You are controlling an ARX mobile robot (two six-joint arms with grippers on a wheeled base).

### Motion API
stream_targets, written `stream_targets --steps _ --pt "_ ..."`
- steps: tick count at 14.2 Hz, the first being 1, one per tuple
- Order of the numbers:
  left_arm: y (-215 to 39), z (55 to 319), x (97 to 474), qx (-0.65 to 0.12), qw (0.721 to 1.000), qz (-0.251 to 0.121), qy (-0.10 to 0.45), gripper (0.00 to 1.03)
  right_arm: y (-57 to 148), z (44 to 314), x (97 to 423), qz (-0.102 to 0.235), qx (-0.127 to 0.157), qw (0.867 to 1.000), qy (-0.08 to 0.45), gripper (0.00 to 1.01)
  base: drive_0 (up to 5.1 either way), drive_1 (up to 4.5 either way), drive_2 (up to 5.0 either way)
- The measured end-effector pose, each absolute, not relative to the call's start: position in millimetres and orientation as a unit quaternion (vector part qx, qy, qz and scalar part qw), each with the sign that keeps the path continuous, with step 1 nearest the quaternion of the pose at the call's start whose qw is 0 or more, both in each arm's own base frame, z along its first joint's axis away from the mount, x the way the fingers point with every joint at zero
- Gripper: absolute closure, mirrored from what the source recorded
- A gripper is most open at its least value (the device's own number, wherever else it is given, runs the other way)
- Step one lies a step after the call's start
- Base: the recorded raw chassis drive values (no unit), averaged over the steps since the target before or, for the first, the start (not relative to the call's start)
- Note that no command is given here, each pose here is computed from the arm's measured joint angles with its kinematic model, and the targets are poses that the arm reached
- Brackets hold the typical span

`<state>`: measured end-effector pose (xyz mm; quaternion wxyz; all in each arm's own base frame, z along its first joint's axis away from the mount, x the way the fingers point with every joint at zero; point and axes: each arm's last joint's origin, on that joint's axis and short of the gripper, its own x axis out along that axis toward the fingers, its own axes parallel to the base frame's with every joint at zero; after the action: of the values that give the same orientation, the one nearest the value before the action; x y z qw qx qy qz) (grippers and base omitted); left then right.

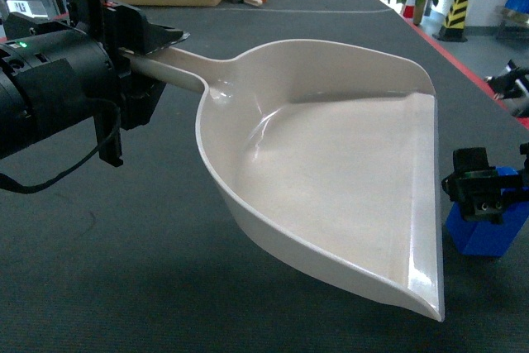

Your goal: Place part in tray to right shelf

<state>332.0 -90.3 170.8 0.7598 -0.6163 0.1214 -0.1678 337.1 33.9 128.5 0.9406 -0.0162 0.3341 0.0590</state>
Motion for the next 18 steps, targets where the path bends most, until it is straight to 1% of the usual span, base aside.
stream_targets --steps 1,2,3,4,5,6,7,8,9,10,11,12,14,15,16,17,18 --pt "-90 171 332 -0.616 0.76 -0.168 0.121 0.87 34 126 336 0.05 -0.018 0.94 0.337 0.39 0.0 0.0 0.0" --pt "-90 171 332 -0.616 0.76 -0.168 0.122 0.87 32 129 333 0.038 -0.017 0.945 0.325 0.51 0.0 0.0 0.0" --pt "-90 171 332 -0.616 0.76 -0.168 0.121 0.87 30 135 326 0.021 -0.021 0.948 0.317 0.54 0.0 0.0 0.0" --pt "-90 171 332 -0.616 0.76 -0.168 0.121 0.87 25 146 316 0.002 -0.02 0.952 0.305 0.54 0.0 0.0 0.0" --pt "-90 171 332 -0.616 0.76 -0.168 0.122 0.87 21 162 309 -0.009 -0.018 0.958 0.287 0.54 0.0 0.0 0.0" --pt "-90 171 332 -0.616 0.76 -0.168 0.121 0.87 19 188 300 -0.004 -0.006 0.967 0.255 0.54 0.0 0.0 0.0" --pt "-90 171 332 -0.616 0.76 -0.168 0.121 0.87 22 214 293 0.007 0.001 0.976 0.22 0.54 0.0 0.0 0.0" --pt "-90 171 332 -0.616 0.76 -0.169 0.122 0.87 30 245 287 0.027 0.013 0.985 0.168 0.54 0.0 0.0 0.0" --pt "-90 171 332 -0.616 0.76 -0.169 0.121 0.87 40 271 284 0.052 0.03 0.991 0.123 0.54 0.0 0.0 0.0" --pt "-90 171 332 -0.616 0.76 -0.168 0.122 0.87 54 291 281 0.078 0.048 0.992 0.092 0.54 0.0 0.0 0.0" --pt "-90 171 332 -0.616 0.76 -0.168 0.121 0.87 77 295 281 0.121 0.074 0.985 0.094 0.54 0.0 0.0 0.0" --pt "-90 171 332 -0.616 0.76 -0.168 0.122 0.87 100 284 285 0.157 0.093 0.975 0.129 0.54 0.0 0.0 0.0" --pt "-90 171 332 -0.616 0.76 -0.168 0.122 0.87 136 256 293 0.21 0.119 0.95 0.197 0.54 0.0 0.0 0.0" --pt "-90 171 332 -0.616 0.76 -0.168 0.121 0.87 150 243 297 0.232 0.14 0.938 0.218 0.54 0.0 0.0 0.0" --pt "-90 171 332 -0.616 0.76 -0.168 0.121 0.87 155 236 302 0.231 0.144 0.937 0.218 0.47 0.0 0.0 0.0" --pt "-90 171 332 -0.614 0.761 -0.168 0.121 0.87 155 236 307 0.207 0.138 0.947 0.204 0.34 0.0 0.0 0.0" --pt "-90 171 332 -0.615 0.761 -0.167 0.121 0.88 153 243 308 0.19 0.13 0.959 0.167 0.21 0.0 0.0 0.0"
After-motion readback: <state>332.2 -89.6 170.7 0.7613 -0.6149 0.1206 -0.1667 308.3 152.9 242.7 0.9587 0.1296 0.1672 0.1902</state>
